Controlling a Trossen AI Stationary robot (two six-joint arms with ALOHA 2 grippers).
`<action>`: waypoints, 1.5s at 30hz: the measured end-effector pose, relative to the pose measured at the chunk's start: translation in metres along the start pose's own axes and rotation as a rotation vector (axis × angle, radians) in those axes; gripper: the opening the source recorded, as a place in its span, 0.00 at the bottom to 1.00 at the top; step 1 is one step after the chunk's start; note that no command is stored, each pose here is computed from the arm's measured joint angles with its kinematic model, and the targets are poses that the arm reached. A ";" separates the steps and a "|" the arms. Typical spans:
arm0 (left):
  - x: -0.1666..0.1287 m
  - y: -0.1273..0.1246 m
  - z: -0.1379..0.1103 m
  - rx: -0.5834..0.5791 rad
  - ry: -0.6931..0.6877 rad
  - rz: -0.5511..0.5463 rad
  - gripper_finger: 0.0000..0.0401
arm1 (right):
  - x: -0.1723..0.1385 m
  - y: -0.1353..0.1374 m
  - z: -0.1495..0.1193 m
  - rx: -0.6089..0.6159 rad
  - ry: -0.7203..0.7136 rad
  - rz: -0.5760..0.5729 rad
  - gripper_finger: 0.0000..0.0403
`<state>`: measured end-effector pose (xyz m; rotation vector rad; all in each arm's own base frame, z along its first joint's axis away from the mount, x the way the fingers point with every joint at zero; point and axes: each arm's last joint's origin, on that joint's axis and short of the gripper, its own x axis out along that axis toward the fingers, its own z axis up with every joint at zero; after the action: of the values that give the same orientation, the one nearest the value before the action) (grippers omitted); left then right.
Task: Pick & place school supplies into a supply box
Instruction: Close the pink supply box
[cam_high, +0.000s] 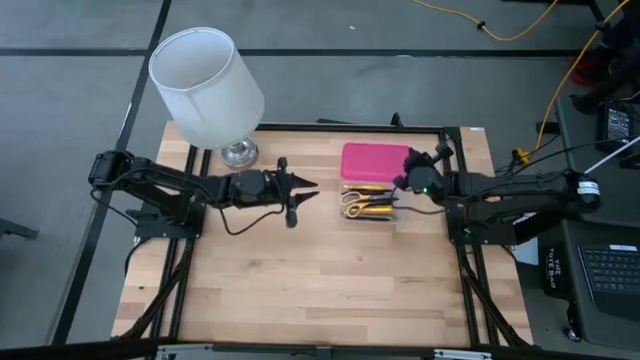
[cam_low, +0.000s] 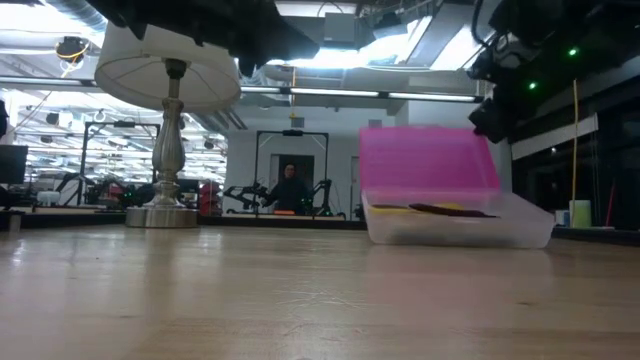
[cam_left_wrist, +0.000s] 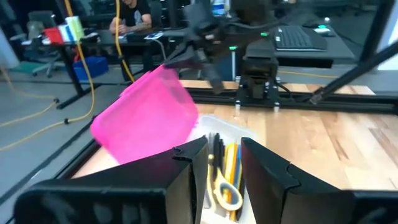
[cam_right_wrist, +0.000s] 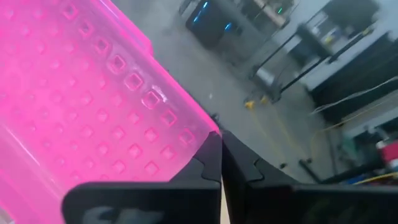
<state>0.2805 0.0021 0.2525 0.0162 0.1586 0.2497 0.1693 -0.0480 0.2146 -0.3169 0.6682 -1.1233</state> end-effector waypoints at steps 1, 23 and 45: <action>0.001 0.002 0.000 -0.011 0.000 0.009 0.22 | -0.004 0.002 0.000 -0.006 -0.016 -0.010 0.00; 0.010 0.019 -0.006 -0.101 0.022 0.071 0.22 | -0.024 0.062 -0.019 -0.218 -0.145 -0.272 0.00; 0.010 0.023 -0.007 -0.138 0.021 0.088 0.22 | -0.040 0.105 -0.047 -0.186 -0.277 -0.206 0.00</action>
<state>0.2837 0.0272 0.2452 -0.1166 0.1611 0.3480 0.2049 0.0364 0.1342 -0.6998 0.5019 -1.1870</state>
